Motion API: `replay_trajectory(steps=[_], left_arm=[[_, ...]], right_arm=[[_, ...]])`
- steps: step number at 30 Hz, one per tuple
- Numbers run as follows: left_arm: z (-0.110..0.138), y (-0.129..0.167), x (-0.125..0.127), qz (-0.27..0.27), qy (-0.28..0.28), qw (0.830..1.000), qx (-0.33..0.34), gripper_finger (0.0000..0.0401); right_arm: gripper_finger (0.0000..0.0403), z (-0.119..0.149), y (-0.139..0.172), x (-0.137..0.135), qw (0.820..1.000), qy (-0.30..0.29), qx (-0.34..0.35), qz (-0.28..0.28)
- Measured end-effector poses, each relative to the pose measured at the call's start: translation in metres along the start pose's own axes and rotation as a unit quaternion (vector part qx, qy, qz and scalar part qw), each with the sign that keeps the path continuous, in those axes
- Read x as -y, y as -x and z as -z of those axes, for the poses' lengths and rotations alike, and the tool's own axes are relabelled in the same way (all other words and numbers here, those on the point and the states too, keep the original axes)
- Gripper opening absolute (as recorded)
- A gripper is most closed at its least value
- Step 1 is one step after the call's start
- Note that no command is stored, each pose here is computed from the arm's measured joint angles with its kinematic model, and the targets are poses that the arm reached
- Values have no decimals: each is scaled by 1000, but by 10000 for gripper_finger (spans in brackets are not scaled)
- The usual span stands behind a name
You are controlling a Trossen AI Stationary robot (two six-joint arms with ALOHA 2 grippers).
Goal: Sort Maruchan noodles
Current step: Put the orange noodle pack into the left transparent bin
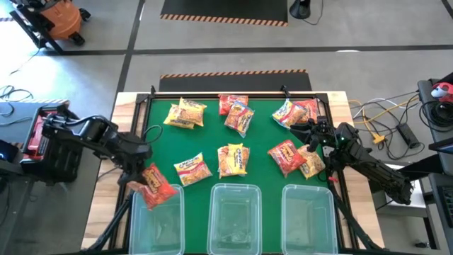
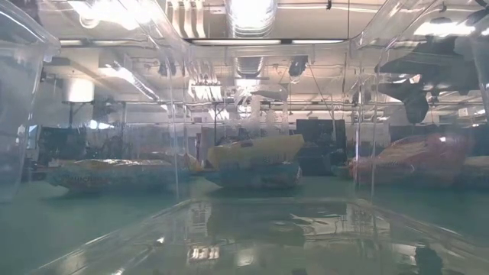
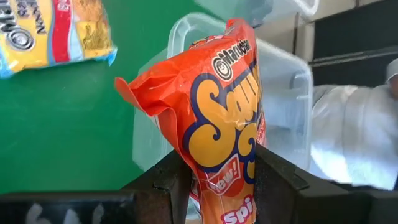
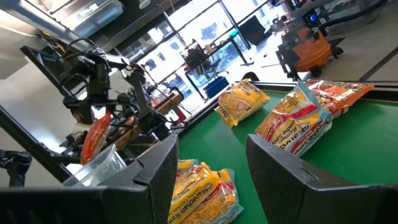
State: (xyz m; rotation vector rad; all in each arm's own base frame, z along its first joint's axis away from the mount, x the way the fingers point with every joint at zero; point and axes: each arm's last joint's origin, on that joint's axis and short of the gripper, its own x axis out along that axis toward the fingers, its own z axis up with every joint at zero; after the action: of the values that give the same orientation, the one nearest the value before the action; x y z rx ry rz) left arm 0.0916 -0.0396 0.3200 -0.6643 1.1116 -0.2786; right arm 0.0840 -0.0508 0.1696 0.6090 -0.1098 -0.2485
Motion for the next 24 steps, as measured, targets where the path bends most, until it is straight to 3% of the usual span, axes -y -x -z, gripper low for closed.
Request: replay_trajectory(steps=[14, 24], left_arm=[[-15, -8, 25, -104, -39, 992, -54, 123], [-17, -14, 56, -232, -117, 961, -92, 123]], right_arm=[[178, 0, 0, 0, 1000, 0, 0, 0], [178, 0, 0, 0, 1000, 0, 0, 0]])
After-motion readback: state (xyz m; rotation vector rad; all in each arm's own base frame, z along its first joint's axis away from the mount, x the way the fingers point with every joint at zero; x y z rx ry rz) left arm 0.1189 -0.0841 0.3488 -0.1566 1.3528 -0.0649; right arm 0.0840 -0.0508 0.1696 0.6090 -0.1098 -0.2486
